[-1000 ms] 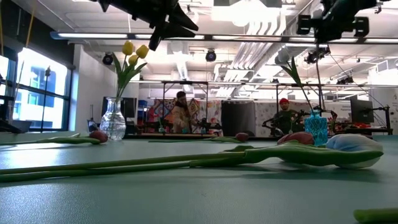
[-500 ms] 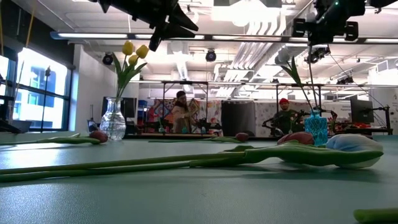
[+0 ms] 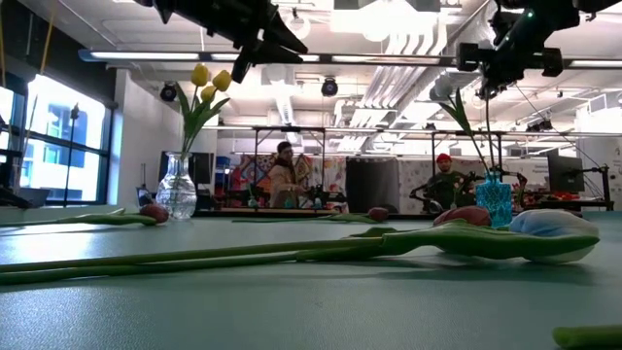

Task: Sort flowers into vase by color
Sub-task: Put the top white flower into the blue vase, then put the right white flower into the blue vase

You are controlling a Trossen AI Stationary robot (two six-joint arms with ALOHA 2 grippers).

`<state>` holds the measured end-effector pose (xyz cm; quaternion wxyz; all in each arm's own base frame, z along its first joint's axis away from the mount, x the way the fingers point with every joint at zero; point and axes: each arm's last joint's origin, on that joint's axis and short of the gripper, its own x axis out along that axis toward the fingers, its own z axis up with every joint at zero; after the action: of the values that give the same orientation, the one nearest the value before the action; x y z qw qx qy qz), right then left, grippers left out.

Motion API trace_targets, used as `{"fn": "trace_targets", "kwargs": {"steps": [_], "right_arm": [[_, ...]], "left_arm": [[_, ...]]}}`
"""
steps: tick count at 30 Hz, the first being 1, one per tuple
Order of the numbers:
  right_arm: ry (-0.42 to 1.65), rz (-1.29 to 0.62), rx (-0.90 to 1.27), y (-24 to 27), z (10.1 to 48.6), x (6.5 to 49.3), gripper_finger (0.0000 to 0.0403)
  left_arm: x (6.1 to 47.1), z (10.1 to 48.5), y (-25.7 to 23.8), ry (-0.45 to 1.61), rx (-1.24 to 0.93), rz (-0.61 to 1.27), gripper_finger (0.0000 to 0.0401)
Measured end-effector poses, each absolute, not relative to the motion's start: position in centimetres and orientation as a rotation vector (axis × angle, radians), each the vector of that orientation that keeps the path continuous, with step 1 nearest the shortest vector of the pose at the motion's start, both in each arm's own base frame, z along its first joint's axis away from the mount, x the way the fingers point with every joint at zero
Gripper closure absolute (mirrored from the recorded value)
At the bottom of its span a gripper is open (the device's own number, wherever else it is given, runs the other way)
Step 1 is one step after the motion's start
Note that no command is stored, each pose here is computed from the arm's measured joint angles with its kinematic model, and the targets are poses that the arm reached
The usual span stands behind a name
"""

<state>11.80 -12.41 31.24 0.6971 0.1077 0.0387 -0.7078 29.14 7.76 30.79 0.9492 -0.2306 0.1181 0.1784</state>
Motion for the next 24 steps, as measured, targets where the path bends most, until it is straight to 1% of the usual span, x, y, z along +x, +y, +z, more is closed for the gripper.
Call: {"fn": "trace_targets", "kwargs": {"steps": [5,7,10,14,17,21,24], "right_arm": [[0.135,-1.491,0.249,-12.3,31.0,12.0,0.0397],[0.134,-1.487,0.253,-12.3,31.0,12.0,0.0382],[0.119,-1.488,0.267,-12.3,31.0,12.0,0.0348],[0.051,-1.486,0.317,-12.0,31.4,11.6,0.0302],[0.012,-1.489,0.320,-11.6,31.8,11.1,0.0279],[-0.080,-1.471,0.351,-10.6,32.7,10.0,0.0267],[-0.160,-1.415,0.393,-9.6,33.3,9.4,0.0265]], "left_arm": [[29.1,30.6,7.7,0.261,-0.505,0.359,0.0327],[29.0,30.3,7.7,0.294,-0.513,0.356,0.0327],[28.8,29.7,7.5,0.356,-0.518,0.366,0.0327],[28.6,29.2,7.2,0.420,-0.536,0.375,0.0327],[28.6,29.0,6.9,0.439,-0.531,0.368,0.0327],[28.6,29.0,6.6,0.445,-0.510,0.354,0.0327],[28.6,29.0,6.6,0.449,-0.499,0.344,0.0327]]}}
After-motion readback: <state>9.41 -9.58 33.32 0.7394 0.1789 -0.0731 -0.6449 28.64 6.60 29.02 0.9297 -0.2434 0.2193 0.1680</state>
